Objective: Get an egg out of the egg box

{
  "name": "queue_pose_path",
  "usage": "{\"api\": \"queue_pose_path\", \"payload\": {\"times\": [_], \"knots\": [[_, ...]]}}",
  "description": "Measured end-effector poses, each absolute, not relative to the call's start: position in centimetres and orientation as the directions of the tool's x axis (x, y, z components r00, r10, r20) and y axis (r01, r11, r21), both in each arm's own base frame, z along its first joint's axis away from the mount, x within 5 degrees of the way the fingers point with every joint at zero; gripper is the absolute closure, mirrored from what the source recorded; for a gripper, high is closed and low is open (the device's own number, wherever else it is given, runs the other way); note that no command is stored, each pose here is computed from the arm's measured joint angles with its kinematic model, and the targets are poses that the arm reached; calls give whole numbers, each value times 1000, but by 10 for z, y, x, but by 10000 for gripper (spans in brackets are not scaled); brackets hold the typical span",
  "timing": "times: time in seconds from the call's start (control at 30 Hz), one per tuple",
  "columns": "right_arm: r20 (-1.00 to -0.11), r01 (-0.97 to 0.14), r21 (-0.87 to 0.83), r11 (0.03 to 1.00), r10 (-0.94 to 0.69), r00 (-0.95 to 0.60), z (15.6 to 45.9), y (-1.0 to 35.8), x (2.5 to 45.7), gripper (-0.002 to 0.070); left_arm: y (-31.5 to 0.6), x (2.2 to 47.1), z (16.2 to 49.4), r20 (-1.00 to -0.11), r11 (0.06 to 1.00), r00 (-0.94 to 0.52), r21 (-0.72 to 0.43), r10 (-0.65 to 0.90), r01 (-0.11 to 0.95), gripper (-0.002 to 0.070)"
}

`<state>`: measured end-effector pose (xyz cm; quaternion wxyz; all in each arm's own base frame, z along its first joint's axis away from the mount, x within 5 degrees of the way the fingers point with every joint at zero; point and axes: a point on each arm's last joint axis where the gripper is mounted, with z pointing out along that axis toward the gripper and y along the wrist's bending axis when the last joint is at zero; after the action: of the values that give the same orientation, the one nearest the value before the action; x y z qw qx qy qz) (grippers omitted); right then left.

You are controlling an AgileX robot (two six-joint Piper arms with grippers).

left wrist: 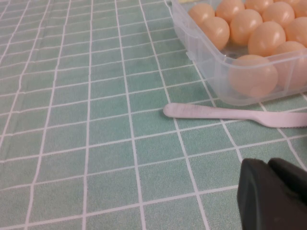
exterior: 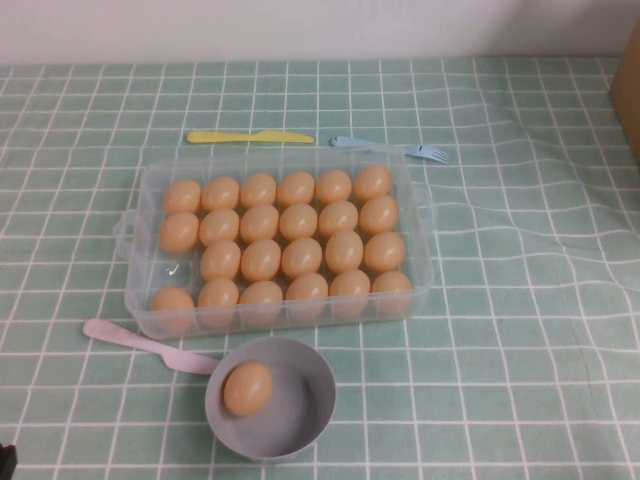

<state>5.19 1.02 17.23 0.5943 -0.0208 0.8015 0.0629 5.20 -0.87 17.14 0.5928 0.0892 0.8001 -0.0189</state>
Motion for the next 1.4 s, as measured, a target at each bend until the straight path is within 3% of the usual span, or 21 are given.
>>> {"api": "queue_pose_path", "payload": {"times": [0.4, 0.8, 1.2, 1.4], "knots": [[-955, -109, 96, 989, 61, -290, 173, 11, 52, 694, -9, 52, 171, -952, 983, -281, 75, 120, 165, 678], [-931, -105, 333, 937, 309, -194, 185, 14, 54, 694, -9, 52, 171, -952, 983, -281, 75, 120, 165, 678], [-780, -105, 625, 773, 613, -128, 195, 14, 55, 694, -9, 52, 171, -952, 984, -282, 73, 118, 165, 678], [-752, -104, 659, 745, 648, -120, 196, 13, 55, 694, -9, 52, 171, -952, 984, -282, 73, 118, 165, 678]]}}
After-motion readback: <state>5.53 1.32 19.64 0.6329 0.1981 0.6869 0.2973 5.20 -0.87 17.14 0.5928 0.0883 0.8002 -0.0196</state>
